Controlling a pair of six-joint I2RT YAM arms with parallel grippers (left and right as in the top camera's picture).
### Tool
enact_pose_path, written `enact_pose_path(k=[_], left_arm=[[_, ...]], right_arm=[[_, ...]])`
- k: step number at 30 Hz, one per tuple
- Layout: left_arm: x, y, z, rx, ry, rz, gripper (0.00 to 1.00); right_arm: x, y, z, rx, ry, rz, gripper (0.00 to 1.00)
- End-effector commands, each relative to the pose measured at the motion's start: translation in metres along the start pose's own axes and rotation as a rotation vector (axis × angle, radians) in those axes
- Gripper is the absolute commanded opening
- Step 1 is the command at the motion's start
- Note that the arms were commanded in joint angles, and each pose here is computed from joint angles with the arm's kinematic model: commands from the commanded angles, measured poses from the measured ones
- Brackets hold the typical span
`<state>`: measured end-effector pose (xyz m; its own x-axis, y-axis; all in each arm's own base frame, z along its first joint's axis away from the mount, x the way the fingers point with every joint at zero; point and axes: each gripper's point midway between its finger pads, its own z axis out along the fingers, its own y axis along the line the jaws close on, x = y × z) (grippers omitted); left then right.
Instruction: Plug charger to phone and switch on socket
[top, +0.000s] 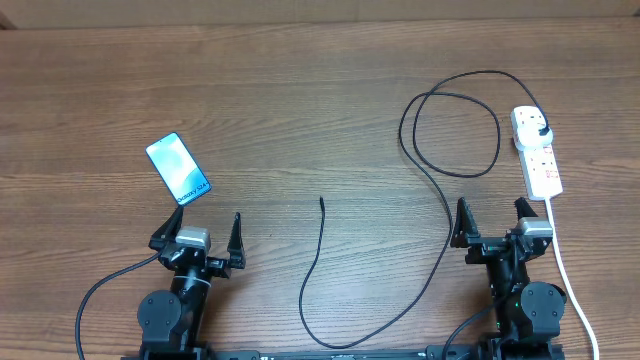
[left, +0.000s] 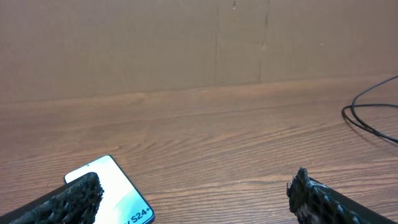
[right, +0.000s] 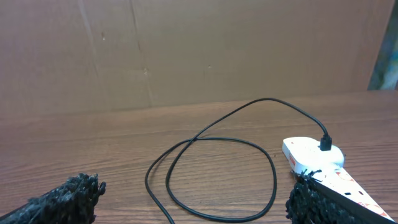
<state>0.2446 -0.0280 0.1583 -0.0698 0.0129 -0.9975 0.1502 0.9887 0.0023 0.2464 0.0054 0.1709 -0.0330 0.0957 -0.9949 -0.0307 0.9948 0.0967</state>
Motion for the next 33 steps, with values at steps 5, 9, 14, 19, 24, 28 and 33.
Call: enact_pose_path(k=[5, 9, 14, 19, 24, 28, 33], left_arm=[[0.001, 0.002, 0.0, -0.008, -0.001, 0.019, 0.99], [0.001, 0.003, 0.0, -0.018, 0.001, 0.019, 0.99], [-0.004, 0.004, -0.005, -0.024, 0.036, 0.013, 1.0], [-0.039, 0.009, -0.02, -0.06, 0.023, 0.017, 1.0], [-0.065, 0.014, -0.032, -0.097, -0.008, 0.007, 1.0], [-0.072, 0.018, -0.039, -0.125, 0.003, -0.04, 0.99], [-0.088, 0.019, -0.042, -0.13, 0.011, -0.088, 1.0]], right_arm=[[0.001, 0.0, 0.0, 0.001, -0.006, 0.0, 1.0], [0.001, 0.0, 0.0, 0.001, -0.006, 0.0, 1.0], [0.001, 0.0, 0.0, 0.001, -0.006, 0.0, 1.0], [0.001, 0.0, 0.0, 0.001, -0.006, 0.0, 1.0], [0.001, 0.0, 0.0, 0.001, -0.006, 0.0, 1.0], [0.001, 0.0, 0.0, 0.001, -0.006, 0.0, 1.0], [0.001, 0.0, 0.0, 0.001, -0.006, 0.0, 1.0]])
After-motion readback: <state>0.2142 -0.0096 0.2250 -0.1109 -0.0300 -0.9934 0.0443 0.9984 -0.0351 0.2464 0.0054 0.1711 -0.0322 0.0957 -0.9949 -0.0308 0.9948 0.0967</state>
